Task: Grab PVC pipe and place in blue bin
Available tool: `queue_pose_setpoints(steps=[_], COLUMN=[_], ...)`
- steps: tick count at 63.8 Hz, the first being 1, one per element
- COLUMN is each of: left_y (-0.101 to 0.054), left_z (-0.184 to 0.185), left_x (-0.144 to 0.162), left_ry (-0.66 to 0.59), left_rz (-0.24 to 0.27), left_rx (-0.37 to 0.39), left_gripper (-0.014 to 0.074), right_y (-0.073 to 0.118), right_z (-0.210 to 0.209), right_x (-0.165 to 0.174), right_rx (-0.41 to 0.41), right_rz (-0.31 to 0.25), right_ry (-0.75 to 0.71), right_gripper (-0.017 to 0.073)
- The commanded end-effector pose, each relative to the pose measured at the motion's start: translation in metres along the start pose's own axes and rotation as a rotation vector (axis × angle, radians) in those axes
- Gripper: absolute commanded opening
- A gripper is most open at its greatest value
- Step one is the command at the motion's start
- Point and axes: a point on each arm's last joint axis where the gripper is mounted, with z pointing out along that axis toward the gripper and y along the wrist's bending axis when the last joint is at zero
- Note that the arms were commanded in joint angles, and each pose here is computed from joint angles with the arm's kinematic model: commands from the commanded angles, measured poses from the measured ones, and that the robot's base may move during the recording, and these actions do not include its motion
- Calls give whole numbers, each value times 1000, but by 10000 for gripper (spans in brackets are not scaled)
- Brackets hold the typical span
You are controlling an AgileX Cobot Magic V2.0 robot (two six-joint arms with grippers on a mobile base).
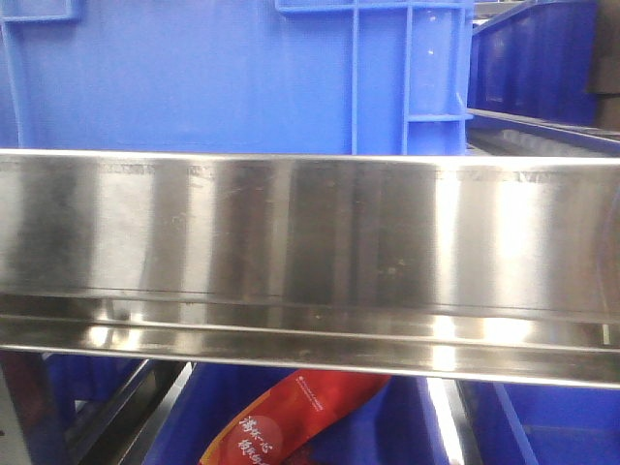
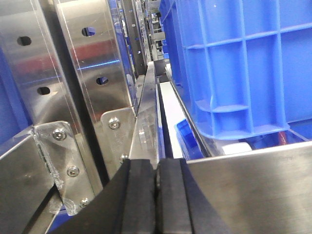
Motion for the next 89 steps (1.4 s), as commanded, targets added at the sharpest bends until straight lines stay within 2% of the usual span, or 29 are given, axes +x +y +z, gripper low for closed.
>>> queue_pose_setpoints(steps=[1, 31, 89], left_y=[2, 14, 14], left_z=[0, -2, -2], left_x=[0, 3, 3], left_ry=[-12, 31, 30], left_rz=[-5, 3, -1], left_rx=[-25, -188, -188], left_gripper=[-111, -111, -111], right_y=[-1, -1, -1], right_z=[-1, -1, -1], right_x=[-1, -1, -1], right_rx=[19, 19, 19], right_rz=[-6, -6, -6], right_ry=[-17, -17, -17], right_gripper=[-168, -168, -168])
